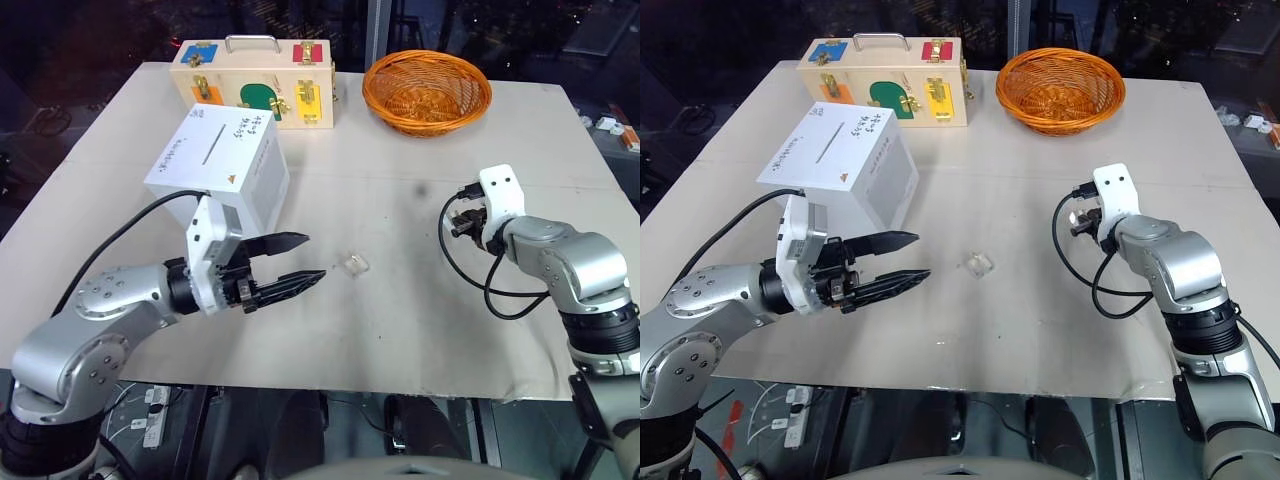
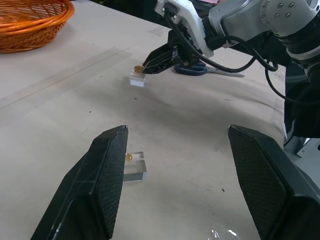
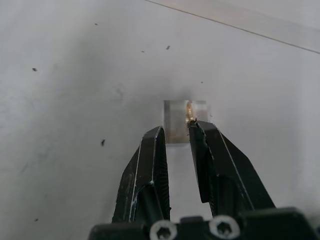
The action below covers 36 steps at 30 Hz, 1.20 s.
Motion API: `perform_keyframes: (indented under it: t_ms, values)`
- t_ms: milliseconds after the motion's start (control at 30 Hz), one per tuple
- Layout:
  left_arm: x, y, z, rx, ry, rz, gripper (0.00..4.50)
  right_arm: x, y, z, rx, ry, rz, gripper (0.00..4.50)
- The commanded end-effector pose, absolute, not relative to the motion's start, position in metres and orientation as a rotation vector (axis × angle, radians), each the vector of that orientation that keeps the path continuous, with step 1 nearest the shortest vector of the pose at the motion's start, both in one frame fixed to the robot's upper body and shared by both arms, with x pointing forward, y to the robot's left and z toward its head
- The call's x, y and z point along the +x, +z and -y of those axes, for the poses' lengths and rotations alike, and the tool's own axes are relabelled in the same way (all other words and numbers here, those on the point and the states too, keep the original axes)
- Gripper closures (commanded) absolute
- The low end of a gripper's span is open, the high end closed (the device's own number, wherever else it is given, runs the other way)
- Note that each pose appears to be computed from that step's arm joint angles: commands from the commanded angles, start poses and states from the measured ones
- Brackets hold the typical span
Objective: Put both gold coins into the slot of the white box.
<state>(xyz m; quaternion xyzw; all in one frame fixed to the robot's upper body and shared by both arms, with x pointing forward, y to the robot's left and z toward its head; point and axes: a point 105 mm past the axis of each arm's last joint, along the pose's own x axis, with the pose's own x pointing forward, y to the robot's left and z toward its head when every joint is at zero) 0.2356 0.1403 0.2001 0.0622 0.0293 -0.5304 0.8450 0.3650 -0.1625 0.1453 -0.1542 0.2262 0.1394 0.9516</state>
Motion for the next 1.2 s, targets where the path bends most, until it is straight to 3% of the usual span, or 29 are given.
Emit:
perform_keyframes:
  t_ms: [33,467,567,900,1067,1200]
  values:
    - [0.229,0.209,-0.138,0.160,-1.125,-0.005,1.27,0.370,0.161,0.160,-0.330,0.283,-0.396,3.63]
    - [0.226,0.206,-0.143,0.160,-1.116,-0.011,1.27,0.378,0.158,0.163,-0.340,0.268,-0.404,3.63]
    - [0.227,0.206,-0.143,0.160,-1.115,-0.009,1.27,0.379,0.157,0.163,-0.338,0.265,-0.410,4.47]
    - [0.232,0.213,-0.142,0.101,-1.119,-0.005,1.27,0.375,0.168,0.163,-0.325,0.293,-0.378,4.47]
    - [0.240,0.229,-0.137,-0.003,-1.163,-0.004,1.27,0.354,0.205,0.145,-0.201,0.509,-0.265,4.47]
    - [0.253,0.245,-0.122,-0.064,-1.263,0.027,1.27,0.311,0.250,0.117,-0.065,0.838,-0.174,4.47]
